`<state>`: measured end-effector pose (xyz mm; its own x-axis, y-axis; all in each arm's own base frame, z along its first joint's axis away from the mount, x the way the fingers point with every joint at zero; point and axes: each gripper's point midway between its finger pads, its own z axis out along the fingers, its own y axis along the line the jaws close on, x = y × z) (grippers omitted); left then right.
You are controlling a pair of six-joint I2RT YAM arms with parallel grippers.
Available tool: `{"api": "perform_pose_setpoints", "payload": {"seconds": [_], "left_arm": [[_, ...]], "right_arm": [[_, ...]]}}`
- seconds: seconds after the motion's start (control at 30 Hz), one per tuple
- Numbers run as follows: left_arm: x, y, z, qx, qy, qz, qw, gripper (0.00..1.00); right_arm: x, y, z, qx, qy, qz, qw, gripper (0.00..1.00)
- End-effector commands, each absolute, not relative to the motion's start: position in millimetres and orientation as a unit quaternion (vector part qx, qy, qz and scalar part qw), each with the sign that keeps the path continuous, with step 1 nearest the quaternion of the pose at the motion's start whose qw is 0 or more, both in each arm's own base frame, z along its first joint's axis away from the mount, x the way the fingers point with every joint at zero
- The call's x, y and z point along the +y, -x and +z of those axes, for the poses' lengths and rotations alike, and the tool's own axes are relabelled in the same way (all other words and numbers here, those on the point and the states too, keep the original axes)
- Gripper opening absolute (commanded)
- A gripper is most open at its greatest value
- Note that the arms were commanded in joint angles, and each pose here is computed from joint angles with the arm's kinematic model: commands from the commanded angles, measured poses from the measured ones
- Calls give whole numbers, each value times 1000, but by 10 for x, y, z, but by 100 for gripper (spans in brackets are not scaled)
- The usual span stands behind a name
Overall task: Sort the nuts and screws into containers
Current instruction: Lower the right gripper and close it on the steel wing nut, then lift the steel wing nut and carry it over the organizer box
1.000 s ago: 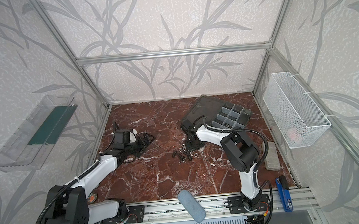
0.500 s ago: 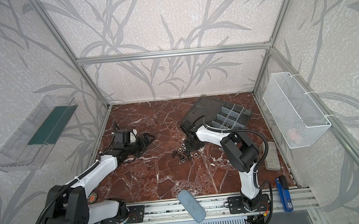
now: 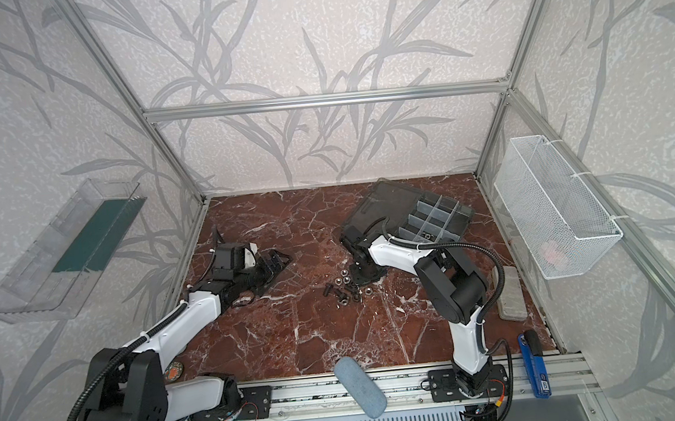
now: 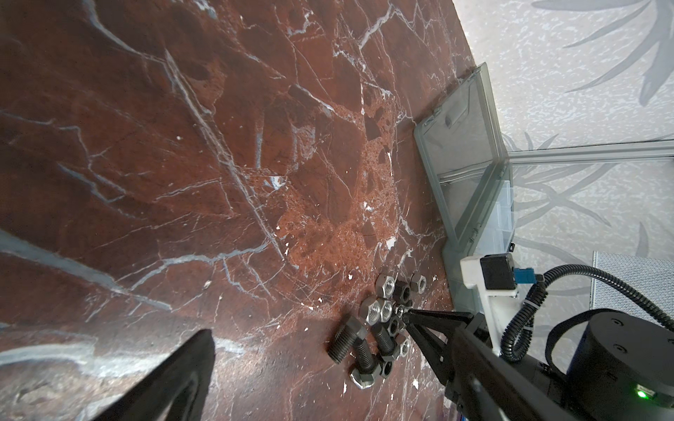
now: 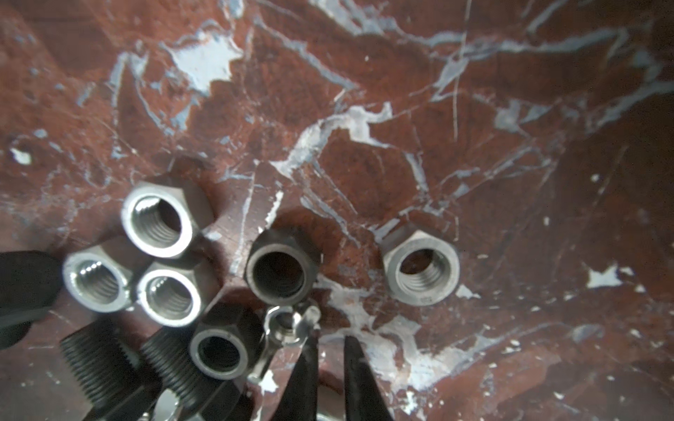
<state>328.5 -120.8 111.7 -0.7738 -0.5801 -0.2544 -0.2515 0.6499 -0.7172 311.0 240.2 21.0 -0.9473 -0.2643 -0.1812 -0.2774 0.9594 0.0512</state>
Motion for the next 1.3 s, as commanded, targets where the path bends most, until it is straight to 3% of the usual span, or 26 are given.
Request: {"api": "perform_pose_setpoints", "payload": {"seconds": [0.0, 0.6, 1.27], "left_arm": [[-1218, -3260, 1136, 876, 230, -346, 243, 100], [-1224, -3266, 1109, 878, 229, -346, 240, 99], [-1213, -3266, 1095, 882, 224, -340, 238, 99]], "right_arm": [[2373, -3102, 280, 985, 143, 28, 88, 20], [2546, -3194, 550, 983, 121, 77, 117, 28], [2609, -3245, 230, 989, 90, 74, 95, 28]]}}
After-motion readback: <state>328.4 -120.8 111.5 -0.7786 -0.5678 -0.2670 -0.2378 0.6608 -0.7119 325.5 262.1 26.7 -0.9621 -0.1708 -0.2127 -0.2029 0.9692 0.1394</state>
